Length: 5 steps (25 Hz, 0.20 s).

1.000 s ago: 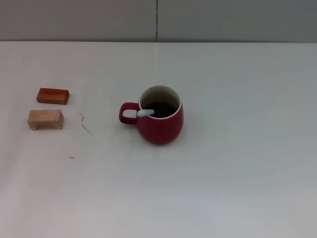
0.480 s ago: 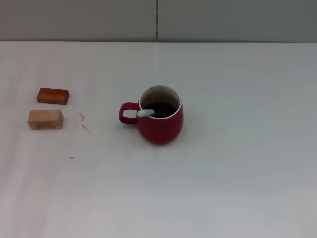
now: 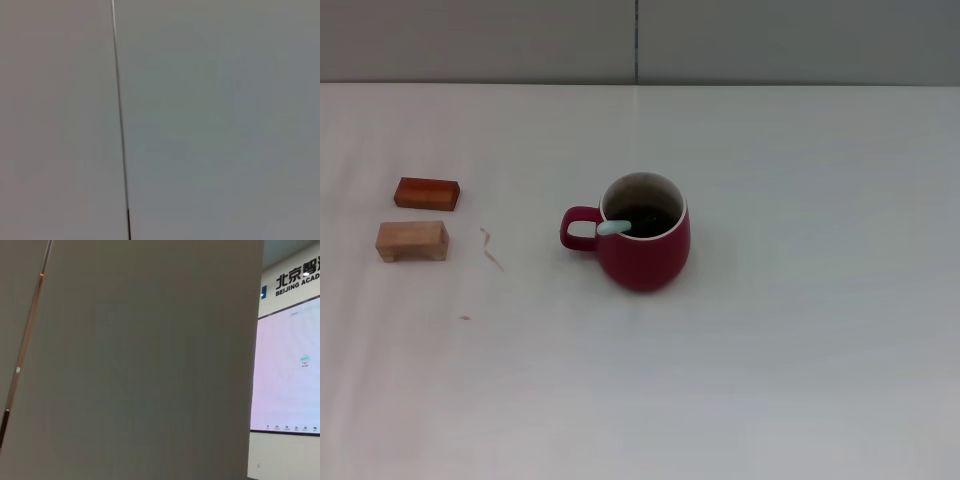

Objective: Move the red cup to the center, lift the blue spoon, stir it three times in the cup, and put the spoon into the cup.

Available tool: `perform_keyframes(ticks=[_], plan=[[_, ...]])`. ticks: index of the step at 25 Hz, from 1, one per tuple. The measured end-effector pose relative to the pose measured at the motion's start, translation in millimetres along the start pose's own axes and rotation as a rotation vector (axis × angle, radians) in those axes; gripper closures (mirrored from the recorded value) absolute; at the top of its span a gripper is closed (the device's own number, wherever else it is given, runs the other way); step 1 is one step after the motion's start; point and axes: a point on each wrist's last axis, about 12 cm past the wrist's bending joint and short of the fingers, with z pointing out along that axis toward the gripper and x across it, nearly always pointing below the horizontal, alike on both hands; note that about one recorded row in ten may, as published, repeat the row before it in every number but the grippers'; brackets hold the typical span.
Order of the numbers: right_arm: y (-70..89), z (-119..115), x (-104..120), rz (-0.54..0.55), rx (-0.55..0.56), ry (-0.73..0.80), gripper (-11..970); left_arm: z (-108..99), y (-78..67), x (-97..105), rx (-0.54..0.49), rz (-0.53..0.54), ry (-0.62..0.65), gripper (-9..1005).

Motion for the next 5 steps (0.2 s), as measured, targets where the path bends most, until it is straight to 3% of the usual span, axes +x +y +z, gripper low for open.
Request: perform_keyframes(ticks=[5], plan=[[3.9, 2.9, -2.6, 0.011, -0.003, -0.018, 330, -2.4, -0.6, 3.1, -0.007, -0.009, 0.014, 515]])
